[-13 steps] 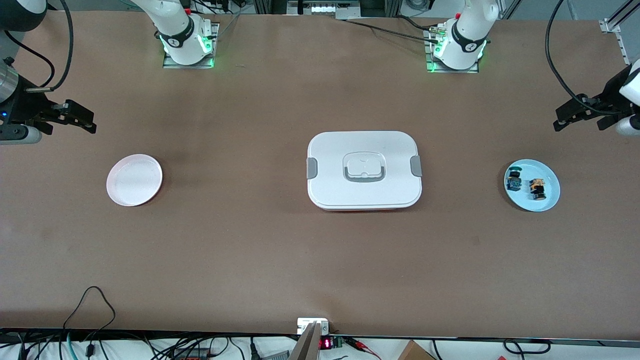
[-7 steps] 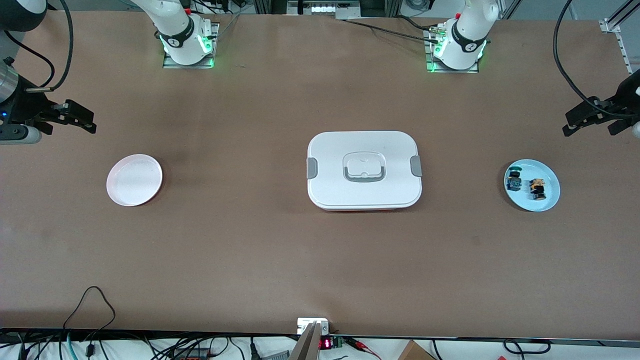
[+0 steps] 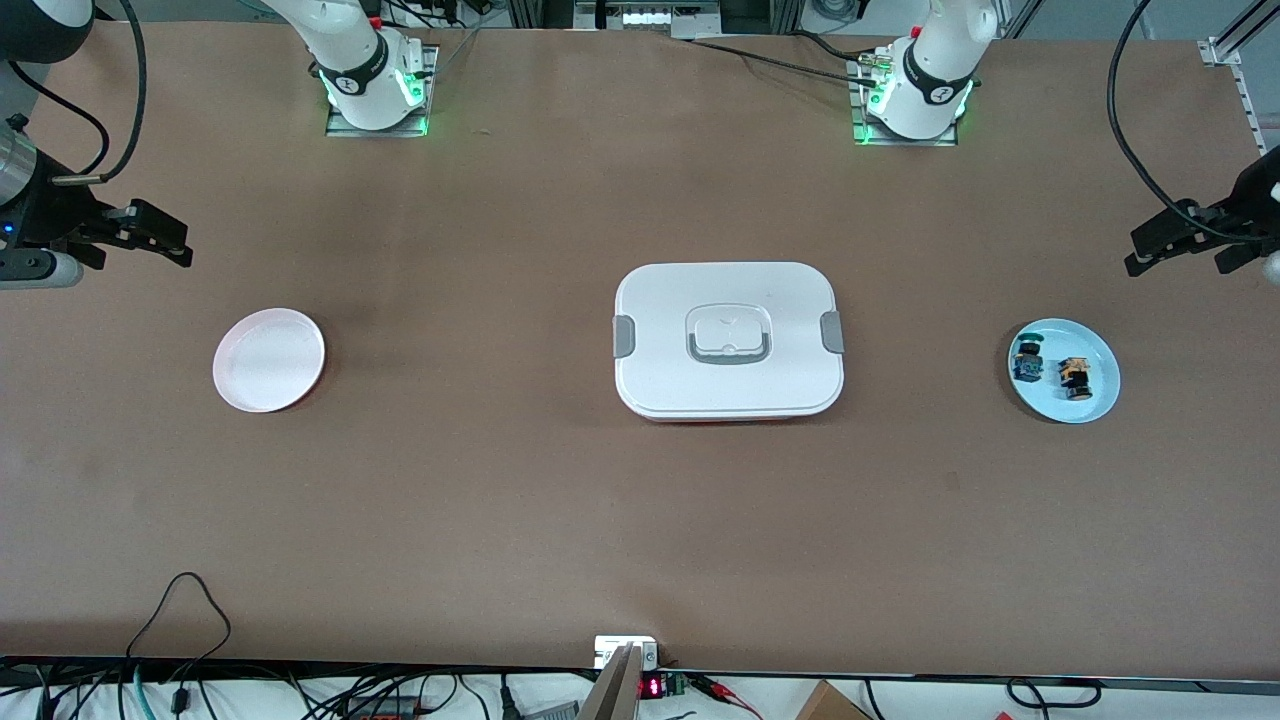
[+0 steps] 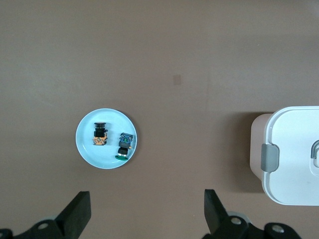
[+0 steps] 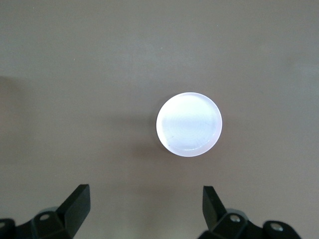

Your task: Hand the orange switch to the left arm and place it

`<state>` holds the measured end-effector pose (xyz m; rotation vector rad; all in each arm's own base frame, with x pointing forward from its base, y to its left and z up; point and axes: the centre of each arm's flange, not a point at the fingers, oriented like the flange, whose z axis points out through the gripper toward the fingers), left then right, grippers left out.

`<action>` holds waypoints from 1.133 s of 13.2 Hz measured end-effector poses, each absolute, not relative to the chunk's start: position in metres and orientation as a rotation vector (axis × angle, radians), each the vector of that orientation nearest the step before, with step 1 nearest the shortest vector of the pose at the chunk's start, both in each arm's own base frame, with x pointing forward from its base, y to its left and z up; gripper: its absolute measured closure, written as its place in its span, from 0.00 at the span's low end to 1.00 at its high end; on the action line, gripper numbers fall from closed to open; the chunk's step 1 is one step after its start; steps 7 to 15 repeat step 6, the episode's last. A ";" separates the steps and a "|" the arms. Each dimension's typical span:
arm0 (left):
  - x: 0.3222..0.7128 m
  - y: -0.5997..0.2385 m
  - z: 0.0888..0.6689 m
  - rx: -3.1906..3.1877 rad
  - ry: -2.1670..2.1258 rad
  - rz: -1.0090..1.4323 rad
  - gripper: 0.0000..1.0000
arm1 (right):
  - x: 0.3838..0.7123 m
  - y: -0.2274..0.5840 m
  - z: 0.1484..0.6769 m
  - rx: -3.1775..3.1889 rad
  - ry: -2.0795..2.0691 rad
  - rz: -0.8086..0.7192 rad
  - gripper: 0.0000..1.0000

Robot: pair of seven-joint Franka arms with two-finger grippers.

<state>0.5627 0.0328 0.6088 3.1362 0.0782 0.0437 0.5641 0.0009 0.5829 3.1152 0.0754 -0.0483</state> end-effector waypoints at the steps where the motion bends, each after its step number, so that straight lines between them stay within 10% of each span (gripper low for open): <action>1: 0.564 0.033 0.606 3.136 0.077 0.037 0.00 | 0.564 0.001 0.583 3.115 0.075 -0.048 0.00; 15: 0.565 0.031 0.608 3.136 0.072 0.043 0.00 | 0.564 0.001 0.585 3.115 0.075 -0.042 0.00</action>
